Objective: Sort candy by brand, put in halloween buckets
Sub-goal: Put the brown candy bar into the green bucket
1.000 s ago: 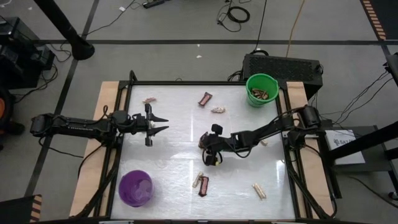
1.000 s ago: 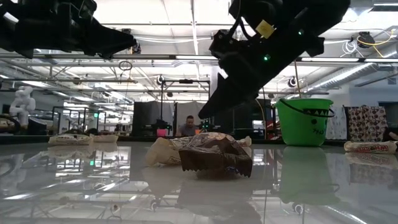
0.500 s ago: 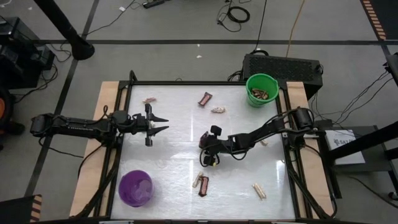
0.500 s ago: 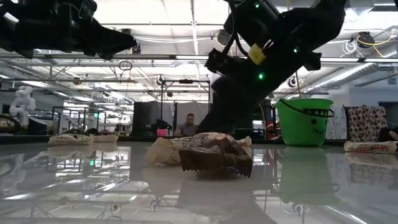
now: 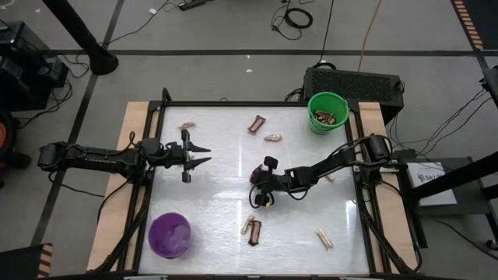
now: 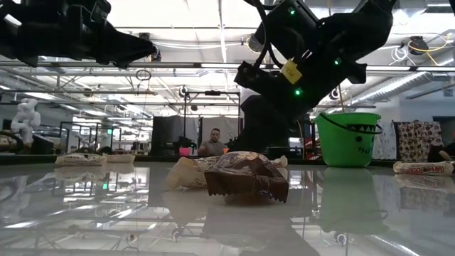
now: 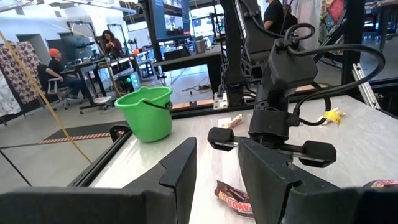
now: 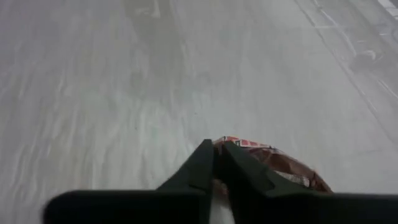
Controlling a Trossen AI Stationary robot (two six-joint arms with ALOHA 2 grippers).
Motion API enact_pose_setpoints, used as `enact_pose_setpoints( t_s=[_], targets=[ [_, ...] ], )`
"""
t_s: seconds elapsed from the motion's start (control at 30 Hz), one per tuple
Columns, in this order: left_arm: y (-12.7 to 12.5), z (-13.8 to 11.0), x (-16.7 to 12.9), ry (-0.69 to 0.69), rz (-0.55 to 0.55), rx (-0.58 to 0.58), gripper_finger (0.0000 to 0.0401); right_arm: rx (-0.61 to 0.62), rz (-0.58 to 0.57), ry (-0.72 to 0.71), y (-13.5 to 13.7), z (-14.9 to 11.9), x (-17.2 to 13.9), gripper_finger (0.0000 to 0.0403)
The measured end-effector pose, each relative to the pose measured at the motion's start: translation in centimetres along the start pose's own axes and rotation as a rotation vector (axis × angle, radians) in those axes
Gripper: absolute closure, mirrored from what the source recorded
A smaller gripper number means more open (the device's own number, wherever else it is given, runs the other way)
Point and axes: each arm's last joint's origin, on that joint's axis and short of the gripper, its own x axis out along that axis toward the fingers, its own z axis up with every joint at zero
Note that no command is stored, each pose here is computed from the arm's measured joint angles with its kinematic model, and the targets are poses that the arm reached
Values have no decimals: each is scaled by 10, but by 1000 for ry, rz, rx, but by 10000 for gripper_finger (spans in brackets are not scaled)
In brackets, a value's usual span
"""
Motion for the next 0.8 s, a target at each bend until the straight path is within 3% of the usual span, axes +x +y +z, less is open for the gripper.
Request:
enact_pose_setpoints(
  t_s=[0.17,0.3,0.57,0.8],
  targets=[
    [0,0,0,1,0,0,273,-25,-2,3,-1,6,-4,395],
    [0,0,0,1,-1,0,273,-44,-46,24,-6,30,-24,401],
    [0,0,0,3,-1,-1,273,-155,-351,138,-34,80,-94,402],
    [0,0,0,4,0,-3,273,-154,-615,190,-82,93,-143,402]
  ],
)
